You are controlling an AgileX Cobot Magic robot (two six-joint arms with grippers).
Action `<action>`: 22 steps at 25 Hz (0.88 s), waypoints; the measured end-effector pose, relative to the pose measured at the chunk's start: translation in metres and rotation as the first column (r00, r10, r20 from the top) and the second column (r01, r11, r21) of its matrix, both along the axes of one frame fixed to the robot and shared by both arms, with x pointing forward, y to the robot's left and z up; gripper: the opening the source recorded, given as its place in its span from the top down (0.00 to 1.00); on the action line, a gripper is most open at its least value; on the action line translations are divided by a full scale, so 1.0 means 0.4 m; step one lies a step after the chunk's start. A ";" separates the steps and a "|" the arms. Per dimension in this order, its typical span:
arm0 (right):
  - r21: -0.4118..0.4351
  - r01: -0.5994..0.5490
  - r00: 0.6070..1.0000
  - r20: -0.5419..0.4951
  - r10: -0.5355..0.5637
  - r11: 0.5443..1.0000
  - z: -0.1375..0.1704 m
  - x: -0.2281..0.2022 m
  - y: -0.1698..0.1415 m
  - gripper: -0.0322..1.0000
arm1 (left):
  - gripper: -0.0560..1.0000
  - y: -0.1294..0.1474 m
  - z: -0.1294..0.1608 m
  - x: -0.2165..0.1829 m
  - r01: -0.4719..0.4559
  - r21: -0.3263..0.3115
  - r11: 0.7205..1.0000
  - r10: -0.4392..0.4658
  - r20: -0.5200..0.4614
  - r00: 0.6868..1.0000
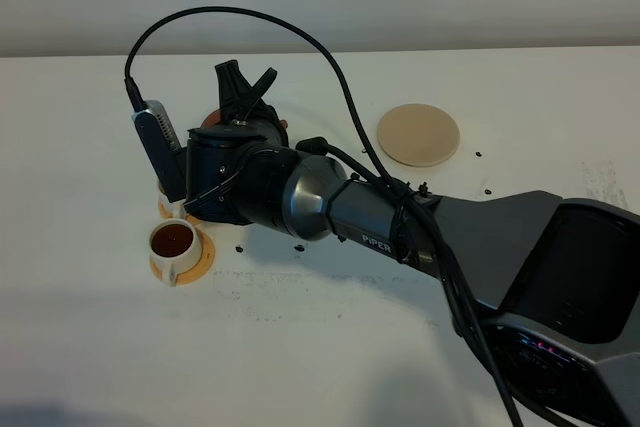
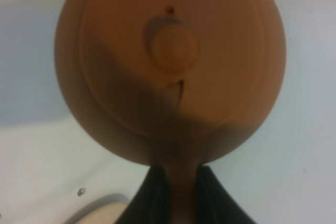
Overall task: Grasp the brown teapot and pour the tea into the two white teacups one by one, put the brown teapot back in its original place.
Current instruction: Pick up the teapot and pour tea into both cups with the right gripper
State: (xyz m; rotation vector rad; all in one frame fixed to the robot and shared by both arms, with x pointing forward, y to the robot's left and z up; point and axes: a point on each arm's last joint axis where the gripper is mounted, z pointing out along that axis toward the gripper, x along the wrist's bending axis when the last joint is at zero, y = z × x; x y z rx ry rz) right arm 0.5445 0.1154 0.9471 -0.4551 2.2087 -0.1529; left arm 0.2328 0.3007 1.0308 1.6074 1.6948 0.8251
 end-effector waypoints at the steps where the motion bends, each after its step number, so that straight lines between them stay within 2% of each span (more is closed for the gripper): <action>1: -0.007 -0.005 1.000 0.000 0.005 1.000 0.000 0.000 0.000 0.87 | 0.42 0.000 0.000 0.000 0.000 0.000 1.000 0.000 0.000 1.000; 22: -0.045 -0.045 0.998 0.034 0.047 0.998 0.006 -0.007 0.009 0.87 | 0.42 0.000 0.000 0.000 0.000 0.000 1.000 0.000 0.000 1.000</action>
